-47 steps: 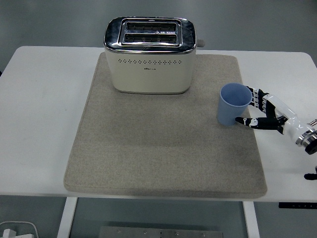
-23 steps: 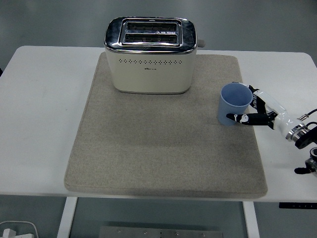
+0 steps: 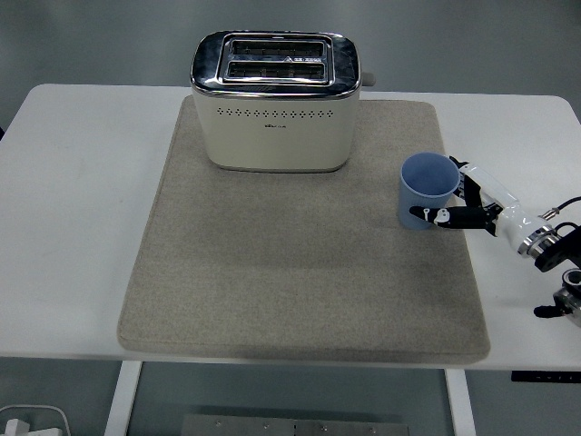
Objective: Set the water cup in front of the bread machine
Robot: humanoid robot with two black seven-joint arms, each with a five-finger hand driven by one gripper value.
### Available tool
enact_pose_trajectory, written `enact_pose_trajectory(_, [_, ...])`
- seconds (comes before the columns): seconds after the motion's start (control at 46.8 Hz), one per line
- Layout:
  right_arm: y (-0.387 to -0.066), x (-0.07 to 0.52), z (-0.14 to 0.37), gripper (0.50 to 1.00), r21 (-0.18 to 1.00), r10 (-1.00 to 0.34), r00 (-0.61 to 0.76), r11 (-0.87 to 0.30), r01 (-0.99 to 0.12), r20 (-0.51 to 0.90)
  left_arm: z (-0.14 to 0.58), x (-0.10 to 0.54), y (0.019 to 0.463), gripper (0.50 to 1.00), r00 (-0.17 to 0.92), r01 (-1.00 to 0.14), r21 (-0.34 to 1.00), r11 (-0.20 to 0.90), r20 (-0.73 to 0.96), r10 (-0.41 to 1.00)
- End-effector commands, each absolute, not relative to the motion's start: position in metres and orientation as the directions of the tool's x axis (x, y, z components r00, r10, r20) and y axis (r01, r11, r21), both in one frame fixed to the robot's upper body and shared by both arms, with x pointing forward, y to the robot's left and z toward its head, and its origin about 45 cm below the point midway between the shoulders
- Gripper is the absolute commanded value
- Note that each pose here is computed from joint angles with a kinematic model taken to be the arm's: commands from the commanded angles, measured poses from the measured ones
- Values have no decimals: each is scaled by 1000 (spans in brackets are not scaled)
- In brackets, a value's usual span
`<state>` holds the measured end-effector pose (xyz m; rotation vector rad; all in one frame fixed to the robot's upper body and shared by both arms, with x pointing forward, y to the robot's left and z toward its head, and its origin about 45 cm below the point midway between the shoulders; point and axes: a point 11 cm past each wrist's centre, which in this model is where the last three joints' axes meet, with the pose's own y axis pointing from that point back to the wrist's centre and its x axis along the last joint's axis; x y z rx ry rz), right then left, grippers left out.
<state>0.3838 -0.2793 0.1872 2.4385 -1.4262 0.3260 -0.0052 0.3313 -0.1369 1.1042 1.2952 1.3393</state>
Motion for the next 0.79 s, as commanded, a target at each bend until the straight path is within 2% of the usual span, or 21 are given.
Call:
enact_pose_trajectory(0.0, [-277, 386, 190, 817, 135, -803, 486, -470, -872, 344, -137, -5, 331, 999, -155, -36, 999, -2, -4, 988])
enact_pose_trajectory(0.171, [-274, 385, 188, 736, 142, -793, 496, -479, -866, 354, -137, -5, 331, 999, -155, -36, 999, -2, -4, 988])
enact_pose_trajectory(0.342, [-271, 388, 192, 500, 136, -787, 500, -486, -863, 361, -137, -5, 331, 999, -155, -36, 999, -3, -2, 988])
enact_pose_trajectory(0.769, [-270, 389, 193, 500, 145, -787, 505, -487, -861, 354, -137, -5, 331, 999, -155, -36, 999, -2, -4, 988])
